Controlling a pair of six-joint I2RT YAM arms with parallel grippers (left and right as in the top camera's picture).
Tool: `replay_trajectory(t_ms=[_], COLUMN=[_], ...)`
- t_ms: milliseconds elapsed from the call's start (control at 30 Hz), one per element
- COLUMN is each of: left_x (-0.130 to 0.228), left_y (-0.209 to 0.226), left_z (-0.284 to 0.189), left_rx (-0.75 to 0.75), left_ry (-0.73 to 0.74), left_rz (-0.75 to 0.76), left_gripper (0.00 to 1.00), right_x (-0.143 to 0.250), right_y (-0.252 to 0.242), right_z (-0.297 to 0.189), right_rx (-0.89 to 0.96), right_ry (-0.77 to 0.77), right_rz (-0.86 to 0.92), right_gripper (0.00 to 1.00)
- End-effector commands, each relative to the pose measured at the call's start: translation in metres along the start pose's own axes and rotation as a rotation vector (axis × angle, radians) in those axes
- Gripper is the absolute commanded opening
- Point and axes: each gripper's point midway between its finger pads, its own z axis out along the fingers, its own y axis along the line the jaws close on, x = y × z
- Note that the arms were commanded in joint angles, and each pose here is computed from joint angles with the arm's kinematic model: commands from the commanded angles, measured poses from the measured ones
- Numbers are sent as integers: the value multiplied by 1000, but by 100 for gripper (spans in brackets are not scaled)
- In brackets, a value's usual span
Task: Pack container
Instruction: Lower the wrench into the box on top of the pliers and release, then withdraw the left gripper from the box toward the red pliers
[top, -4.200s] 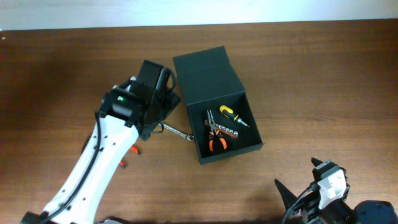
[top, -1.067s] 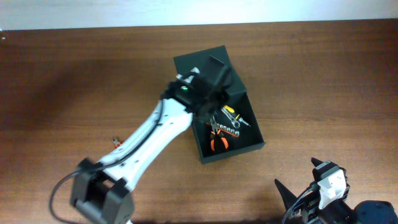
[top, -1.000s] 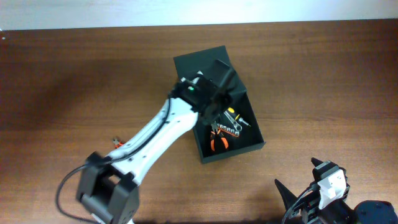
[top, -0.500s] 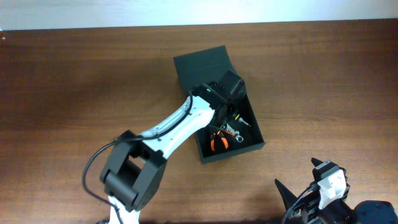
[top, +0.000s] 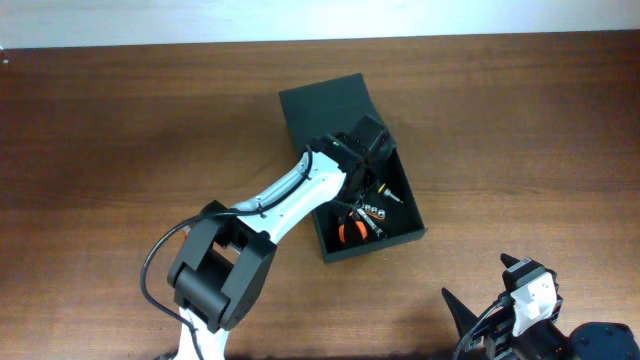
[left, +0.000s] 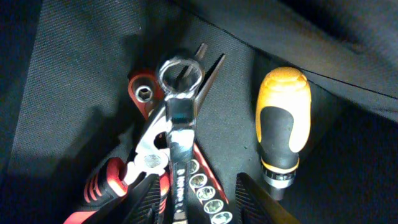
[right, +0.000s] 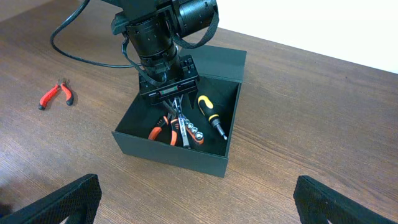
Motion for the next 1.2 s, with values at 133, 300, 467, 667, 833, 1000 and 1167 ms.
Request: replay_trajectory(t_ms=[133, 300, 467, 667, 833, 1000, 1167], left_x=[-5, -18, -44, -77, -87, -86, -87], left_y=[-14, -15, 12, 90, 150, 204, 237], left_z=[-26, -80, -144, -197, -203, -185, -165], left_rx=[67, 141, 148, 11, -45, -95, -159], left_ry=[-13, -66, -204, -350, -356, -322, -280], left_rz=[-5, 2, 5, -83, -180, -276, -360], left_gripper=[42, 42, 71, 93, 100, 100, 100], right_x=[-1, -1, -1, -1, -1, -1, -1], right_y=[-3, -3, -3, -3, -3, -3, -3], right_z=[-1, -1, -1, -1, -1, -1, -1], right_rx=[21, 20, 20, 20, 20, 20, 20], right_ry=[-9, -9, -9, -9, -9, -9, -9], right_rz=[14, 14, 14, 14, 14, 14, 14], right_gripper=[99, 99, 99, 99, 99, 99, 99])
